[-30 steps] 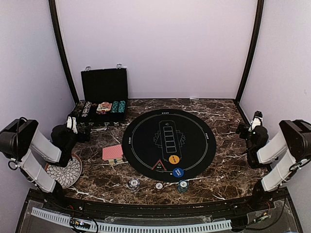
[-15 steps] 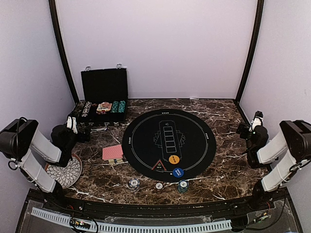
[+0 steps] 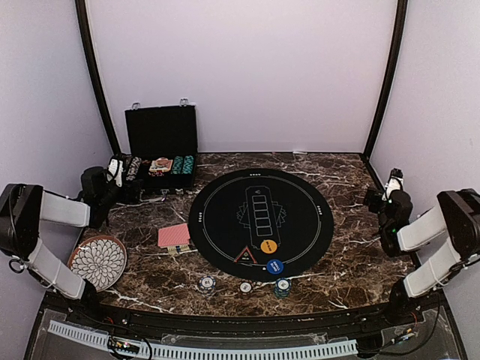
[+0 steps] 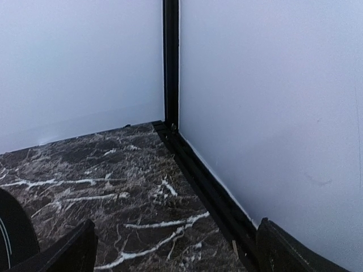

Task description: Distribute texas hold em gaming equipment

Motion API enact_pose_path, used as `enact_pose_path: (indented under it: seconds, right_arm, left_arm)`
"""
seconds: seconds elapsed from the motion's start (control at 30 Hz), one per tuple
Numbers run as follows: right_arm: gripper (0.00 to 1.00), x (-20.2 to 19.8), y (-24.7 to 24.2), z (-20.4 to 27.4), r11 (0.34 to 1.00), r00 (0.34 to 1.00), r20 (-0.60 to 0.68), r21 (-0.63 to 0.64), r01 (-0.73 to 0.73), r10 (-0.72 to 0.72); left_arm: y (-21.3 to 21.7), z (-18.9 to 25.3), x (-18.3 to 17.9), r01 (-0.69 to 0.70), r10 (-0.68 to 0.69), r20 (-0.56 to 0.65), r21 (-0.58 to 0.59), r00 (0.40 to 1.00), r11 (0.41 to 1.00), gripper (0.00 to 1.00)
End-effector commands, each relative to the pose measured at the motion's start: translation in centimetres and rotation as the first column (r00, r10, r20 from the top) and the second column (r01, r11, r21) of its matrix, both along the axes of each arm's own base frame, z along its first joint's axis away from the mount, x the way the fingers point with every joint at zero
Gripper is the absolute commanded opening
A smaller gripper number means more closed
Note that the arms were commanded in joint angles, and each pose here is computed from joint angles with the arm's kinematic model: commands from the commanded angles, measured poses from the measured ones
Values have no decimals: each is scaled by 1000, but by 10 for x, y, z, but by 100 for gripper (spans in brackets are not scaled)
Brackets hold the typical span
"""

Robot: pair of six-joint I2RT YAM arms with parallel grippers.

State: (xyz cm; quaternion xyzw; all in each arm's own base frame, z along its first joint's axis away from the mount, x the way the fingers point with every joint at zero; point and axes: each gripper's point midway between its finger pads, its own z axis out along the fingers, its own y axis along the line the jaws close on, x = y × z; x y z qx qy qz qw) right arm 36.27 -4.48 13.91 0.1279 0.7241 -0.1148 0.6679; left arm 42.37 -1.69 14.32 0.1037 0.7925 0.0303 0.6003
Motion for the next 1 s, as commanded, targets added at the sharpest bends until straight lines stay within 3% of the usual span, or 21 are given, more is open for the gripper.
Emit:
enact_pose_path:
  seconds: [0.0, 0.1, 0.23, 0.33, 0.5, 0.67, 0.77, 0.87, 0.97]
  right_arm:
    - [99, 34, -1, 42, 998, 994, -104, -57, 30, -36]
    - [99, 44, 2, 60, 999, 992, -123, -34, 23, -27]
    - [98, 35, 11, 83, 997, 1000, -16, 74, -16, 17]
    - [99, 34, 13, 90, 989, 1000, -11, 149, -23, 25]
    - [99, 33, 0, 103, 896, 999, 51, 443, -16, -8]
    - [99, 50, 13, 97, 839, 989, -32, 535, -102, 141]
    - [99, 62, 51, 90, 796, 939, -76, 557, -238, 335]
    - [99, 65, 103, 87, 841, 891, -196, 461, -284, 409]
    - [99, 59, 151, 81, 856, 845, -276, 391, -337, 459]
  left_arm:
    - [-1, -15, -6, 27, -24, -174, 15, 984, 1000, 99]
    - [-7, -3, -1, 54, -53, -159, 0, 986, 999, 99]
    - [-14, -2, -1, 88, -94, -238, -36, 967, 995, 99]
    - [-23, 5, -2, 137, -150, -284, -65, 947, 988, 98]
    - [-41, 23, -11, 210, -249, -341, -148, 906, 966, 99]
    - [-53, 41, -22, 264, -320, -370, -196, 872, 944, 99]
    - [-44, 47, -23, 228, -274, -395, -158, 877, 961, 99]
    - [-26, 43, -16, 136, -168, -450, -103, 877, 985, 99]
    - [-19, 24, -23, 92, -127, -543, -90, 830, 992, 99]
